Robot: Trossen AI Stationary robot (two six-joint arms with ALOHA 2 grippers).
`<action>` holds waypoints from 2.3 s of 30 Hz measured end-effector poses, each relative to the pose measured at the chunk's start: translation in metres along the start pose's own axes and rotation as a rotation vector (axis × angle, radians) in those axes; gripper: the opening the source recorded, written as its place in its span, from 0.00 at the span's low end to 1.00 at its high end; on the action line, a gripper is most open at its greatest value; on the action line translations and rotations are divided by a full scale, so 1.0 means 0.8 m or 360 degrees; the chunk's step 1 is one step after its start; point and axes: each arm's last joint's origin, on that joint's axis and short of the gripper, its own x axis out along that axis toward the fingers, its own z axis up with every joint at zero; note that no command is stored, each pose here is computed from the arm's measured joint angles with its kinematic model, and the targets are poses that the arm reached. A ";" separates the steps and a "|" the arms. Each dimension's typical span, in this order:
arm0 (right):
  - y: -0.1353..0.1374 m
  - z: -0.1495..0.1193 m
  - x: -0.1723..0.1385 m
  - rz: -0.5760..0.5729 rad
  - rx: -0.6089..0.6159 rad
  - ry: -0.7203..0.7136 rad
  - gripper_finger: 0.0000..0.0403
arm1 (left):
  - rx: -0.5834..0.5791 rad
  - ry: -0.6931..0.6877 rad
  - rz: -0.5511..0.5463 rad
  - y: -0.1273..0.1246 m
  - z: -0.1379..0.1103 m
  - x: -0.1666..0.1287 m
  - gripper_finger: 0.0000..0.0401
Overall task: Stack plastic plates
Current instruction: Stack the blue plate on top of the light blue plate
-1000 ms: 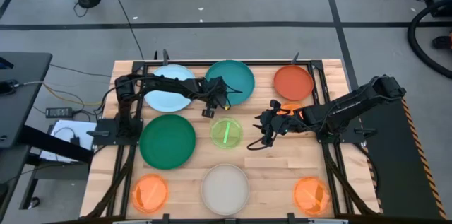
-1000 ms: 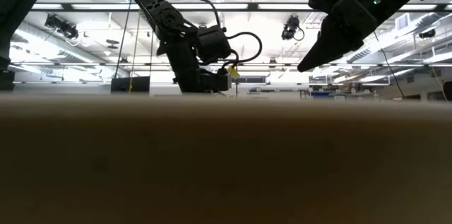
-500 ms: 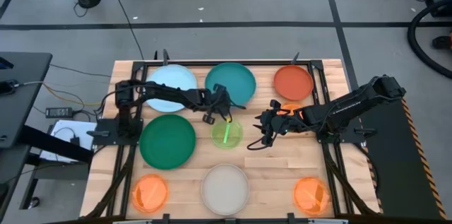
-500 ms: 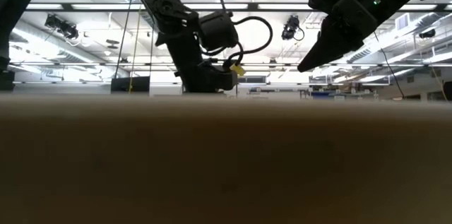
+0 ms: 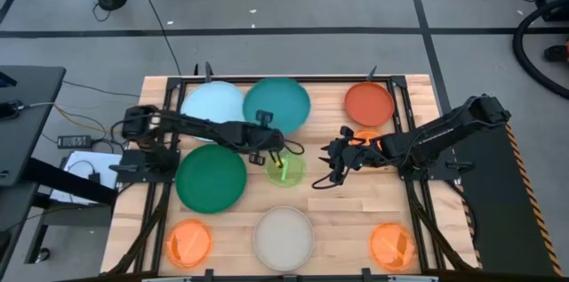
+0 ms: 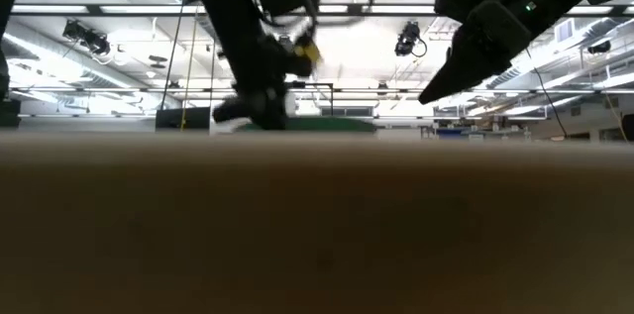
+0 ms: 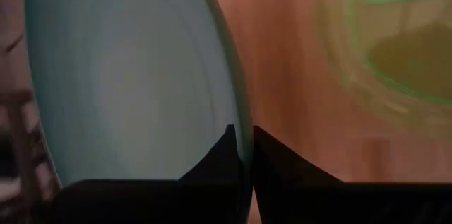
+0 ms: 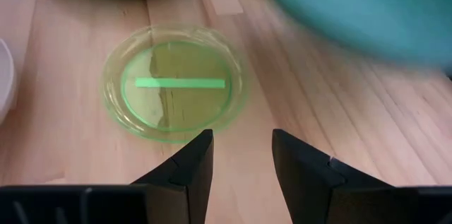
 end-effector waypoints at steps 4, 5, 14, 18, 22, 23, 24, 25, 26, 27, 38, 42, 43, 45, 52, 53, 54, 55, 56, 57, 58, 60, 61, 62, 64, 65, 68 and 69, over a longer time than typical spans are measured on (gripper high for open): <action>-0.003 -0.005 0.003 -0.0007 0.0015 -0.0007 0.39 | -0.0169 0.0153 -0.0041 0.004 -0.021 -0.029 0.06; -0.003 -0.005 0.003 -0.0009 0.0018 -0.0006 0.39 | -0.0208 0.0221 -0.0060 0.004 -0.029 -0.034 0.06; -0.002 0.000 0.003 0.0008 0.0032 -0.0066 0.39 | -0.0824 0.0654 0.0017 0.009 -0.077 -0.041 0.05; -0.001 0.003 0.003 0.0017 0.0015 -0.0113 0.39 | -0.1109 0.0713 0.0088 0.014 -0.091 -0.021 0.05; 0.000 0.009 0.002 0.0031 0.0005 -0.0186 0.39 | -0.1352 0.0727 0.0120 0.034 -0.102 -0.002 0.05; 0.001 0.011 0.002 0.0034 0.0003 -0.0207 0.39 | -0.1412 0.0733 0.0111 0.039 -0.105 0.002 0.05; 0.001 0.013 0.002 0.0036 -0.0003 -0.0225 0.39 | -0.1471 0.0732 0.0096 0.045 -0.108 0.006 0.05; 0.001 0.014 0.002 0.0037 -0.0007 -0.0238 0.39 | -0.1516 0.0724 0.0092 0.050 -0.109 0.010 0.05; 0.001 0.015 0.001 0.0040 -0.0011 -0.0251 0.39 | -0.1540 0.0725 0.0097 0.052 -0.110 0.014 0.05; 0.001 0.016 0.001 0.0041 -0.0020 -0.0263 0.39 | -0.1549 0.0734 0.0100 0.053 -0.112 0.016 0.05; 0.001 0.016 0.001 0.0037 -0.0052 -0.0270 0.39 | -0.1498 0.0819 0.0076 0.045 -0.113 0.033 0.06; 0.001 0.015 0.001 0.0061 -0.0027 -0.0251 0.39 | -0.1470 0.0813 0.0070 0.046 -0.113 0.033 0.08; 0.002 0.015 0.001 0.0076 -0.0028 -0.0248 0.39 | -0.1458 0.0808 0.0064 0.047 -0.113 0.034 0.08; 0.002 0.015 0.001 0.0109 -0.0028 -0.0245 0.39 | -0.1470 0.0783 0.0072 0.049 -0.112 0.036 0.08; 0.003 0.015 0.001 0.0118 -0.0027 -0.0243 0.39 | -0.1521 0.0795 0.0061 0.057 -0.117 0.041 0.06; 0.003 0.015 0.001 0.0118 -0.0027 -0.0243 0.39 | -0.1527 0.0803 0.0047 0.058 -0.119 0.041 0.06; 0.003 0.015 0.001 0.0118 -0.0027 -0.0243 0.39 | -0.1532 0.0808 0.0045 0.059 -0.120 0.042 0.07; 0.003 0.015 0.001 0.0118 -0.0027 -0.0243 0.39 | -0.1537 0.0808 0.0047 0.059 -0.120 0.044 0.08; 0.003 0.015 0.001 0.0118 -0.0027 -0.0243 0.39 | -0.1530 0.0802 0.0045 0.059 -0.119 0.047 0.08; 0.003 0.015 0.001 0.0118 -0.0028 -0.0243 0.39 | -0.1519 0.0803 0.0036 0.058 -0.119 0.049 0.08; 0.003 0.015 0.001 0.0118 -0.0028 -0.0243 0.39 | -0.1512 0.0811 0.0034 0.057 -0.119 0.051 0.08; 0.003 0.015 0.001 0.0118 -0.0028 -0.0240 0.39 | -0.1525 0.0794 0.0027 0.055 -0.117 0.058 0.07; 0.003 0.014 0.002 0.0118 -0.0029 -0.0239 0.39 | -0.1518 0.0806 0.0018 0.054 -0.117 0.061 0.07; 0.003 0.014 0.002 0.0118 -0.0029 -0.0239 0.39 | -0.1516 0.0813 0.0015 0.053 -0.117 0.063 0.07; 0.003 0.014 0.002 0.0117 -0.0032 -0.0232 0.39 | -0.1513 0.0838 -0.0011 0.051 -0.118 0.065 0.07; 0.003 0.014 0.002 0.0118 -0.0032 -0.0231 0.39 | -0.1511 0.0848 -0.0017 0.051 -0.119 0.066 0.07; 0.003 0.013 0.002 0.0124 -0.0035 -0.0225 0.39 | -0.1524 0.0846 -0.0039 0.050 -0.118 0.066 0.09; 0.003 0.013 0.002 0.0127 -0.0034 -0.0226 0.39 | -0.1525 0.0844 -0.0050 0.050 -0.118 0.066 0.10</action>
